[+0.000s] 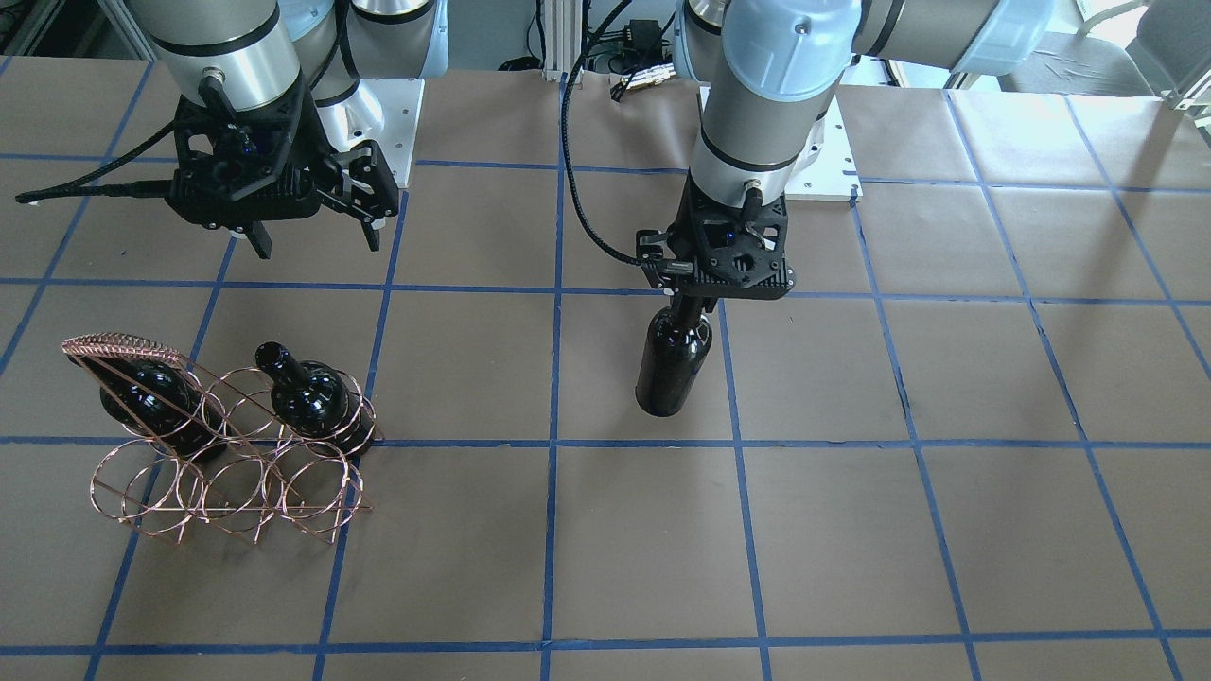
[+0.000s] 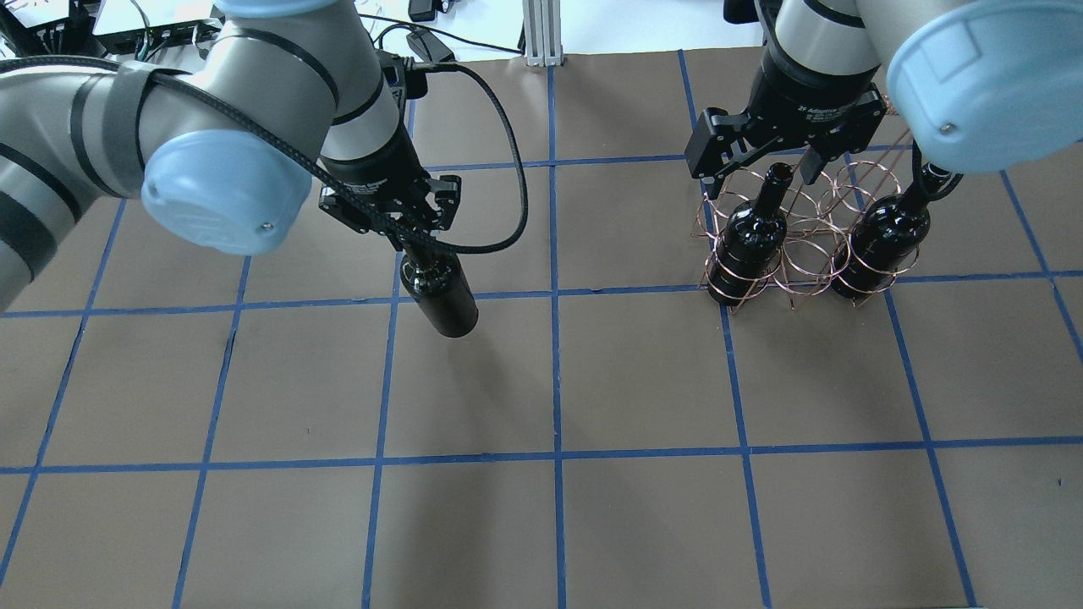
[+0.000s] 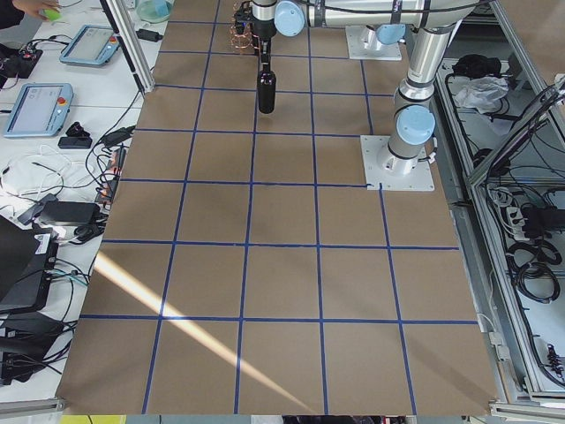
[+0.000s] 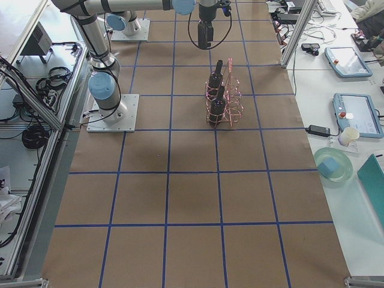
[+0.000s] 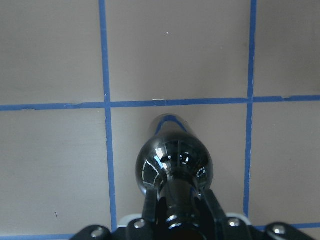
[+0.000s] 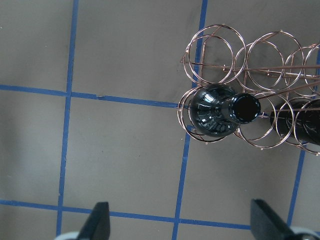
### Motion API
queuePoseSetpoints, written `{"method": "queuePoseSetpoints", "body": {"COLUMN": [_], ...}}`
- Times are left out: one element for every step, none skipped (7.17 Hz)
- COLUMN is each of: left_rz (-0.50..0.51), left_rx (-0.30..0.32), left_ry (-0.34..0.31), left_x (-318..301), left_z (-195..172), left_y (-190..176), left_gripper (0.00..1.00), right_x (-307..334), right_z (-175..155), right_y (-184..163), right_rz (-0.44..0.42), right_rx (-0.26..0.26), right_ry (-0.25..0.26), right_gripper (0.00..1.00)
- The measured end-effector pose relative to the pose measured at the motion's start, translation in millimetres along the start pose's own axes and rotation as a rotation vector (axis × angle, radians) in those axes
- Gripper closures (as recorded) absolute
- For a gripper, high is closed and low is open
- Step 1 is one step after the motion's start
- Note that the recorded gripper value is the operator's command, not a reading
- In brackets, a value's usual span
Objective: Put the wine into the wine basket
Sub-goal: 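Carry the upright bottle toward the table center with the left gripper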
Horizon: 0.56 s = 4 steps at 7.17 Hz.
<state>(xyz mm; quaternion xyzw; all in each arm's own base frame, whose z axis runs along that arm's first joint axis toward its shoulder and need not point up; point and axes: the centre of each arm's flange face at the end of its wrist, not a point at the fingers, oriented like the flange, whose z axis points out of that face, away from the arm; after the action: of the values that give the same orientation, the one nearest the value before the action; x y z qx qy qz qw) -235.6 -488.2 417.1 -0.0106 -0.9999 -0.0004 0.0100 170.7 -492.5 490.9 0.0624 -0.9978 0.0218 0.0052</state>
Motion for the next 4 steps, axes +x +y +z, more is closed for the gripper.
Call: {"method": "queuePoseSetpoints", "body": {"left_rz": [-0.002,-0.015,-0.030,-0.045], "left_rx": [-0.009,-0.011,-0.021,-0.064], "left_ry": [0.001,0.018,0.041,0.048], "left_x": [1,-3,-6,-8], "left_z": [-1,-6,-11,-15], "left_y": [11,16,22,37], "left_gripper": [1.00,1.00,1.00,1.00], "right_x": [0,0,0,-1], "right_z": [0,0,0,-1], "right_y": [0,0,0,0], "right_rz": [-0.001,-0.001,0.001,0.003], "right_rx": [0.000,0.000,0.000,0.001], "right_ry": [0.000,-0.001,0.000,0.002], "right_gripper": [0.00,0.00,0.00,0.00]}}
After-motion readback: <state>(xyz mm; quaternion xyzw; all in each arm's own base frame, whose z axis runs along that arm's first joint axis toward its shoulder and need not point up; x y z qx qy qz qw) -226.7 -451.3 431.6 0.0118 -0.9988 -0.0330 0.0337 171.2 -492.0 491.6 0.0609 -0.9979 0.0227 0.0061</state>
